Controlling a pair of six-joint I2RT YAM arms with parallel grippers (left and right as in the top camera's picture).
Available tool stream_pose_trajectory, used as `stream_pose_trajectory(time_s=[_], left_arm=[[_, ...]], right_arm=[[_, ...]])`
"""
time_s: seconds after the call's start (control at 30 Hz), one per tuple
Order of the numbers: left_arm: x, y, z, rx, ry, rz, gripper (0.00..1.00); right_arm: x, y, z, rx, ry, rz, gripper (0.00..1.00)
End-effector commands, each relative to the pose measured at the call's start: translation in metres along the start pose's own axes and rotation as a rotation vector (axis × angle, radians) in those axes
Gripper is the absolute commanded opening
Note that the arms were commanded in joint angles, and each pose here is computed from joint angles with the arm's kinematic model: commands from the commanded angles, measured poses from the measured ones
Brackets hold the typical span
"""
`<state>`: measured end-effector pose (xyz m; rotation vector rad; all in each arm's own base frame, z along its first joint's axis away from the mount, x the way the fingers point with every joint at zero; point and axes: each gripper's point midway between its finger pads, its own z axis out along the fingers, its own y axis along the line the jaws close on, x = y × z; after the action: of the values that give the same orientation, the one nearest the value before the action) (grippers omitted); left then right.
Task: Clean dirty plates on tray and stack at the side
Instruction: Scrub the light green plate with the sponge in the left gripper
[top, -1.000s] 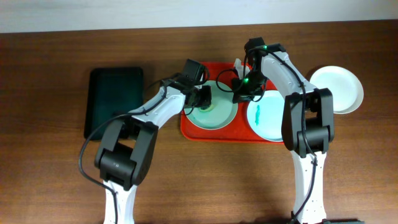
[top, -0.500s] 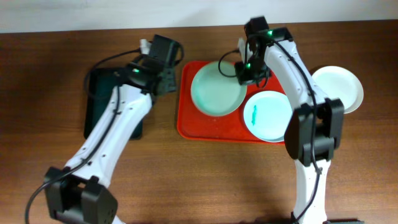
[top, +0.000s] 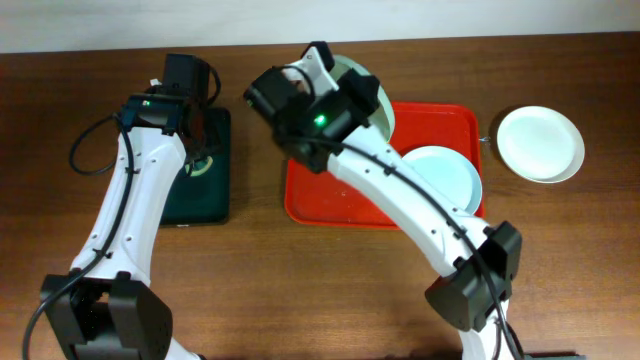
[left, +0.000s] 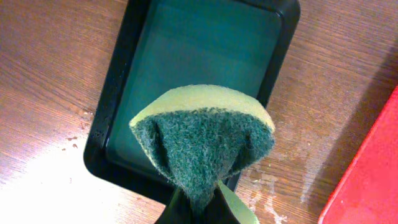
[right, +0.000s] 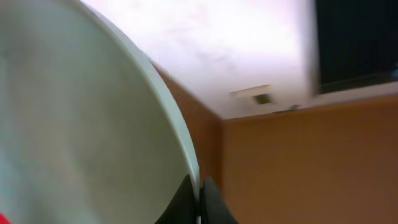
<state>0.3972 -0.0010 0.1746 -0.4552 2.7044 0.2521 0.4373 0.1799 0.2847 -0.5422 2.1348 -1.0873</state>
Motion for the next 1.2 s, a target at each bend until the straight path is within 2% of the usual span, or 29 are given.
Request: stream_pose_trajectory(time_s=[0.0,0.1,0.17,0.23,0.37,0.5,0.57,0.67,0.7,0.77,0.83,0.93,0.97,1.0,1.03,1.07,1.1,1.17], left_arm=[[0.002,-0.006,0.001,0.036,0.016,-0.010,0.00],[0.005,-0.021,0.000,0.120,0.038,0.000,0.00],[0.008,-0.039,-0.003,0.222,0.058,0.038,0.00],[0.011,-0.061,-0.007,0.336,0.068,0.089,0.00],[0.030,-0.116,-0.009,0.469,0.059,0.149,0.00],[0.049,-0.174,-0.002,0.545,0.013,0.206,0.00],[0.066,-0.211,0.025,0.564,0.034,0.231,0.00],[0.091,-0.234,0.080,0.534,0.097,0.265,0.00],[0.097,-0.232,0.096,0.503,0.115,0.268,0.00],[0.100,-0.221,0.122,0.408,0.088,0.369,0.00],[0.083,-0.200,0.133,0.261,-0.007,0.487,0.00],[0.043,-0.164,0.134,-0.008,-0.163,0.481,0.00],[0.036,-0.165,0.129,-0.008,-0.182,0.473,0.00],[0.025,-0.177,0.115,0.047,-0.207,0.458,0.00],[0.021,-0.197,0.096,0.168,-0.210,0.450,0.00],[0.031,-0.232,0.070,0.413,-0.168,0.462,0.00],[0.043,-0.255,0.053,0.588,-0.117,0.449,0.00],[0.055,-0.262,0.056,0.636,-0.044,0.370,0.00]], right_arm=[[0.020,0.061,0.044,-0.668,0.127,0.214,0.04],[0.075,0.100,0.101,-1.137,0.375,0.437,0.04],[0.101,0.128,0.117,-1.323,0.434,0.503,0.04],[0.121,0.153,0.131,-1.330,0.459,0.514,0.04],[0.129,0.212,0.138,-1.331,0.355,0.479,0.04],[0.131,0.219,0.148,-1.232,0.353,0.471,0.04],[0.131,0.219,0.148,-1.232,0.352,0.472,0.04],[0.131,0.219,0.148,-1.232,0.352,0.472,0.04],[0.131,0.219,0.148,-1.232,0.352,0.471,0.04],[0.131,0.219,0.149,-1.231,0.351,0.472,0.04],[0.131,0.219,0.149,-1.231,0.351,0.472,0.04],[0.131,0.219,0.149,-1.231,0.352,0.472,0.04],[0.131,0.219,0.149,-1.231,0.352,0.472,0.04],[0.132,0.219,0.149,-1.231,0.353,0.472,0.04],[0.132,0.219,0.149,-1.227,0.353,0.471,0.04],[0.133,0.218,0.151,-1.217,0.355,0.469,0.04],[0.133,0.218,0.152,-1.209,0.356,0.467,0.04],[0.133,0.218,0.152,-1.209,0.356,0.467,0.04]])
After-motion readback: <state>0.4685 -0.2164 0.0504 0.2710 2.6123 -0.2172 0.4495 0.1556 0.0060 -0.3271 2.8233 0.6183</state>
